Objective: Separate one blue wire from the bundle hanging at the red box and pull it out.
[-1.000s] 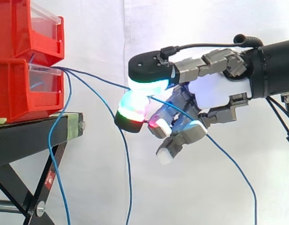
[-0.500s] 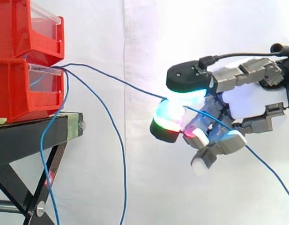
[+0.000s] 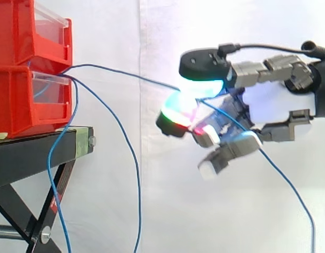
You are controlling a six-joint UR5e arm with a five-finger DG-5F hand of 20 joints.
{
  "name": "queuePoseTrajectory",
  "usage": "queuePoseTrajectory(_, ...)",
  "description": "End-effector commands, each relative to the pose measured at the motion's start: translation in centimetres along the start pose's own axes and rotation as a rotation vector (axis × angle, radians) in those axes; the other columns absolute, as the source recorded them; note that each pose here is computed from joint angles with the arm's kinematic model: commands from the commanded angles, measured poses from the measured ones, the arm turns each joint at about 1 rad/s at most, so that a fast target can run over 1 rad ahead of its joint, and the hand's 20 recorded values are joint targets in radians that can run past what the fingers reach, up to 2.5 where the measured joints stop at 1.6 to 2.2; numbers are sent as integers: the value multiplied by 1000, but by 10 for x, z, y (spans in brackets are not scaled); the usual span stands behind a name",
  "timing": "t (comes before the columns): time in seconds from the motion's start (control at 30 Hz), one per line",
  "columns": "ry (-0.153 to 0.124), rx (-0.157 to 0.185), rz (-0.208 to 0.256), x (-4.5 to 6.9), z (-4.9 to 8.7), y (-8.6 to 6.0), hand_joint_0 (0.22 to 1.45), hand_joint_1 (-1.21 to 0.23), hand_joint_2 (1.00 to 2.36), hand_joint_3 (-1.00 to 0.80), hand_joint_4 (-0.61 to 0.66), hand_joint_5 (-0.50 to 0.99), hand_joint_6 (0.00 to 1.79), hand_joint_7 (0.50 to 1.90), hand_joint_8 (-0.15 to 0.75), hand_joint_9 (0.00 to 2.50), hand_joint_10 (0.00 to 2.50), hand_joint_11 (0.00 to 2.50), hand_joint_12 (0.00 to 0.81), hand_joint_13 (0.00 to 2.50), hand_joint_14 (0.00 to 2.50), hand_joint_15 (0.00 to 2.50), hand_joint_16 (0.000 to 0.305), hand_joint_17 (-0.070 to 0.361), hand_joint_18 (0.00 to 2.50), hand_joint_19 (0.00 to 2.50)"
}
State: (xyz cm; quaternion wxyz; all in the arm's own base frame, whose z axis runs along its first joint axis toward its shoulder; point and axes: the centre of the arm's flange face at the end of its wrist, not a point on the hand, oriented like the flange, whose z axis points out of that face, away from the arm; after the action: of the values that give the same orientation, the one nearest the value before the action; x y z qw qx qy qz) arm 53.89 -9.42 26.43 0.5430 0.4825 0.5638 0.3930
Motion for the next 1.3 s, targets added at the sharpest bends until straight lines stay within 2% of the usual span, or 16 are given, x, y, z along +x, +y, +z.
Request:
queuePoseTrajectory(0.0,-21,-68,-4,-1,7,7,592,-810,1019,-63,-188,-98,831,1027,349,1048,18,1040,454,1364,16,1230,55,124,741,431)
queuePoseTrajectory(1.27,-22,-63,-9,-1,6,7,596,-817,1020,-52,-197,-97,836,1022,344,1040,17,976,443,1338,17,1226,55,124,738,422)
